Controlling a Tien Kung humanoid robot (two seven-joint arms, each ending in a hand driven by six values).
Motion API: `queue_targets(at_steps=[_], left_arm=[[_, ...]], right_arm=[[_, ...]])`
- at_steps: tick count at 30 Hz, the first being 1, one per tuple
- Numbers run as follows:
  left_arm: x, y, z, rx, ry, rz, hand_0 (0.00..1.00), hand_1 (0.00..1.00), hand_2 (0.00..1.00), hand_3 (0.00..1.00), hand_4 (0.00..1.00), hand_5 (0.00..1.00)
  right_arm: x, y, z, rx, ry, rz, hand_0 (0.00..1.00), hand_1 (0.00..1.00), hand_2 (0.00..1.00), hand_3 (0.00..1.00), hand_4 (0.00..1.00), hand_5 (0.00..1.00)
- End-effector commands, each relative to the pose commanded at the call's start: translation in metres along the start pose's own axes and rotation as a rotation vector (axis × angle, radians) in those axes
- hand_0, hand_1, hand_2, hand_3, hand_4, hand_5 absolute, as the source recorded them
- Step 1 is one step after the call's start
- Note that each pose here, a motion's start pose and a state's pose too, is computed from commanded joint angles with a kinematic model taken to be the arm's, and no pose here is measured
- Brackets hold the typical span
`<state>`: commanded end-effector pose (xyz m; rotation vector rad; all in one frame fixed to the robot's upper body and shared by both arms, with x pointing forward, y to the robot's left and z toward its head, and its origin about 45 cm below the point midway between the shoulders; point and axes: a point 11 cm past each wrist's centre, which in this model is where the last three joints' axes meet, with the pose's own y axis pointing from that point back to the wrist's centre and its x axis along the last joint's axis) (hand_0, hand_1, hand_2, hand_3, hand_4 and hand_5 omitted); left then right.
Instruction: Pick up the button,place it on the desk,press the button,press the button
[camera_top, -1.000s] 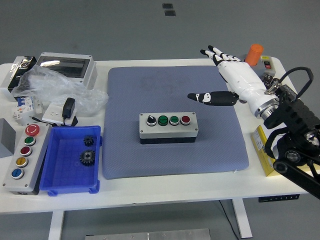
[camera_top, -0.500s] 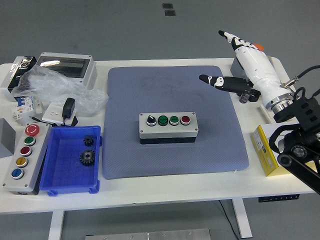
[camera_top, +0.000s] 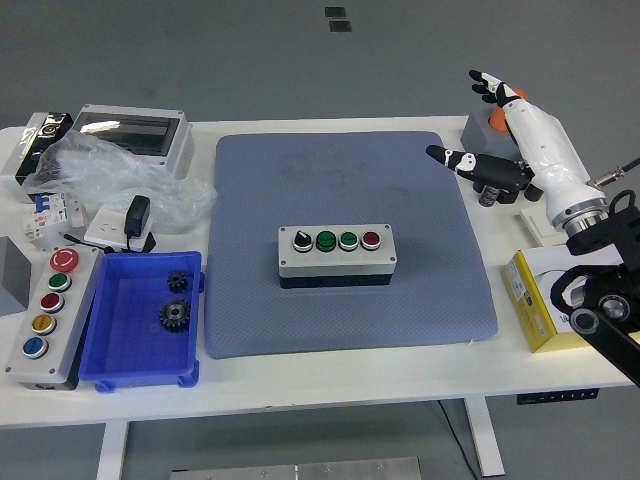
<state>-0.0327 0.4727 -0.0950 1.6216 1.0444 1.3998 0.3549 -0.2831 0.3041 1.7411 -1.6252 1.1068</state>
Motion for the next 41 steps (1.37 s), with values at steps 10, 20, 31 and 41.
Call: queue_targets(at_steps=[10, 20, 31, 41], left_arm=[[0.005, 0.000, 0.001, -0.001, 0.005, 0.005, 0.683, 0.706, 0.647, 0.645, 0.594, 0.412], [0.006, 0.000, 0.001, 0.000, 0.008, 0.002, 0.683, 0.705, 0.647, 0.648, 0.595, 0.411], [0.010, 0.000, 0.000, 0.005, 0.004, 0.009, 0.682, 0.704, 0.649, 0.648, 0.598, 0.412], [0.010, 0.000, 0.001, 0.002, 0.005, 0.009, 0.682, 0.703, 0.649, 0.648, 0.597, 0.412]], right_arm=[[0.008, -0.003, 0.000, 0.000, -0.013, 0.032, 0.828, 0.823, 0.861, 0.900, 0.998, 0.621], [0.017, 0.000, 0.007, -0.016, -0.030, 0.061, 0.828, 0.822, 0.860, 0.894, 0.998, 0.626], [0.020, 0.006, 0.019, -0.041, -0.063, 0.069, 0.829, 0.817, 0.858, 0.889, 0.998, 0.628], [0.022, 0.007, 0.024, -0.062, -0.056, 0.079, 0.828, 0.811, 0.849, 0.878, 0.998, 0.630]])
